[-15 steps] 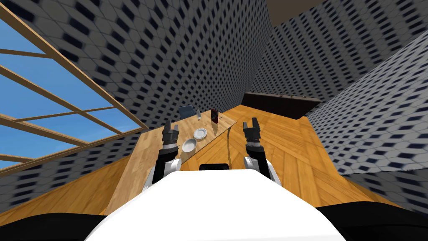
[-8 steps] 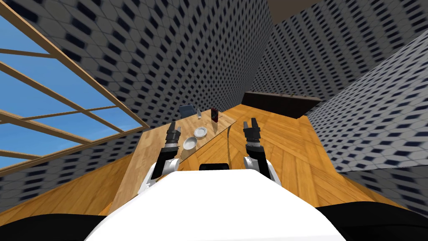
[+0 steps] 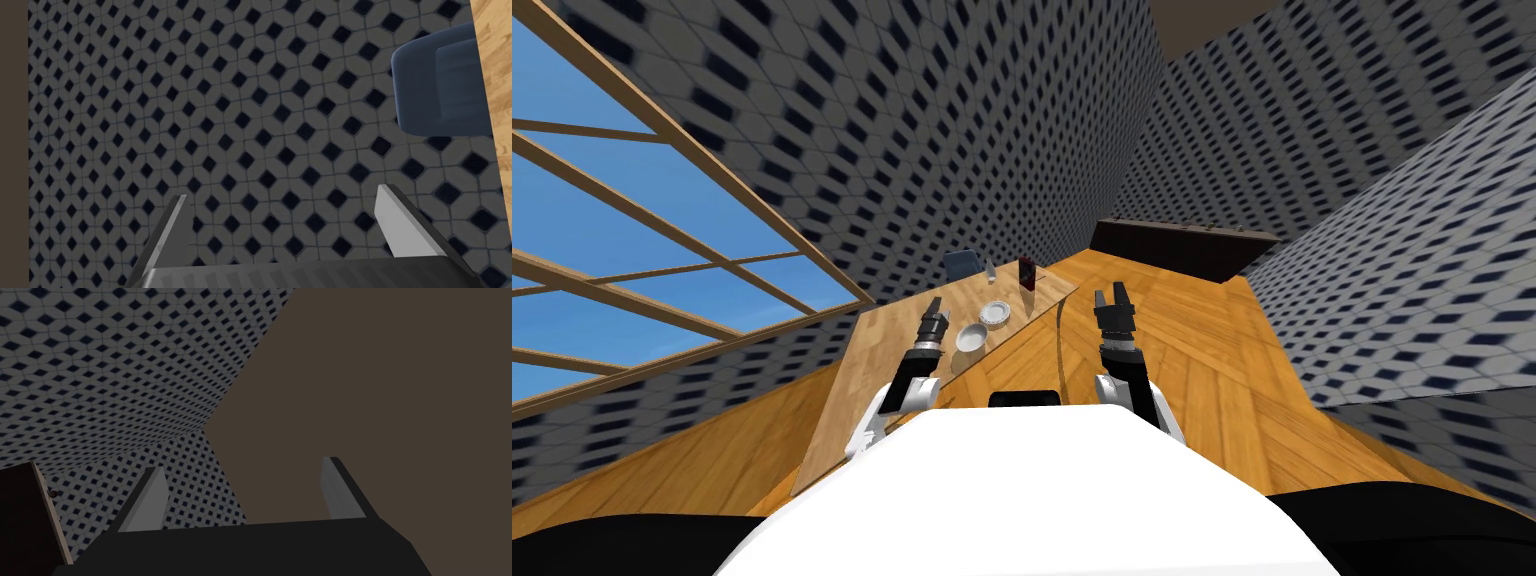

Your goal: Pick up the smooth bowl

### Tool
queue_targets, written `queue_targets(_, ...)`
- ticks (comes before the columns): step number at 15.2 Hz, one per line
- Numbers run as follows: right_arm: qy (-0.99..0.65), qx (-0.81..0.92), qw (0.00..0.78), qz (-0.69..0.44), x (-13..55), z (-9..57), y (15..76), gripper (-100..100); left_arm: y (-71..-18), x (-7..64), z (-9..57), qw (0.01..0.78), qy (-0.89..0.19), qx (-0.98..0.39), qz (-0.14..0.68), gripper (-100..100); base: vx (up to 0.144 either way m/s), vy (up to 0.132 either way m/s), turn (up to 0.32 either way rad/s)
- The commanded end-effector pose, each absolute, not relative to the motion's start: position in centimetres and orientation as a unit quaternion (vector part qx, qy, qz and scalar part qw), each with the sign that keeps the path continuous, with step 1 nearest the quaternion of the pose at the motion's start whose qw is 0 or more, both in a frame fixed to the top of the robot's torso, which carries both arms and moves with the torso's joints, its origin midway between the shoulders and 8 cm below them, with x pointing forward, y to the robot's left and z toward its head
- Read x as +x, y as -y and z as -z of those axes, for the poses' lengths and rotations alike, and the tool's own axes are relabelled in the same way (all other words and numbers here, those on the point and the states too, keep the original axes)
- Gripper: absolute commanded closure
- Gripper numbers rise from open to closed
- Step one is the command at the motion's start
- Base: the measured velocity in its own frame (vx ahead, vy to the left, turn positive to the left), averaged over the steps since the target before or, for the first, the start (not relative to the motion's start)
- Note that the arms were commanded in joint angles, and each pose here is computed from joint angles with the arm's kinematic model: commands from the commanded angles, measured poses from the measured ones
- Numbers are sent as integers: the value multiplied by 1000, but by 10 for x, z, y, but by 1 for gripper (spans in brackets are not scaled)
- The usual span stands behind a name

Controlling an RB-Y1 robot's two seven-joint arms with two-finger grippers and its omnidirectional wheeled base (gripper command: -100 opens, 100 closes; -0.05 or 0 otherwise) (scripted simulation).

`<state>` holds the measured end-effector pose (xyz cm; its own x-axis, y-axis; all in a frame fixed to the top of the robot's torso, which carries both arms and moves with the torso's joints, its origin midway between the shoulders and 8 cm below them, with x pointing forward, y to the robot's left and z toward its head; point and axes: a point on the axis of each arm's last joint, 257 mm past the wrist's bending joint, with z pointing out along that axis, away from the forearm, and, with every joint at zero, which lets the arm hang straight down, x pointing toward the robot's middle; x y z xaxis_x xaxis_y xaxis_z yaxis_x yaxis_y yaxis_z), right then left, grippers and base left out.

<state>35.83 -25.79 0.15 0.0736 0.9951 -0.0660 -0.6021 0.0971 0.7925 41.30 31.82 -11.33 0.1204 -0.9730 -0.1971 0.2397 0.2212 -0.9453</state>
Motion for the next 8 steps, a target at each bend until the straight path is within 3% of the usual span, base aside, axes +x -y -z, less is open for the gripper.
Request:
queue_targets(1, -323, 304, 667, -599, 358, -1, 258, 0, -326, 420, 132, 617, -475, -419, 467, -100, -56, 36, 0)
queue_targets(8, -323, 304, 667, -599, 358, -1, 258, 0, -342, 430, 181, 577, -512, -464, 435, -100, -56, 35, -6)
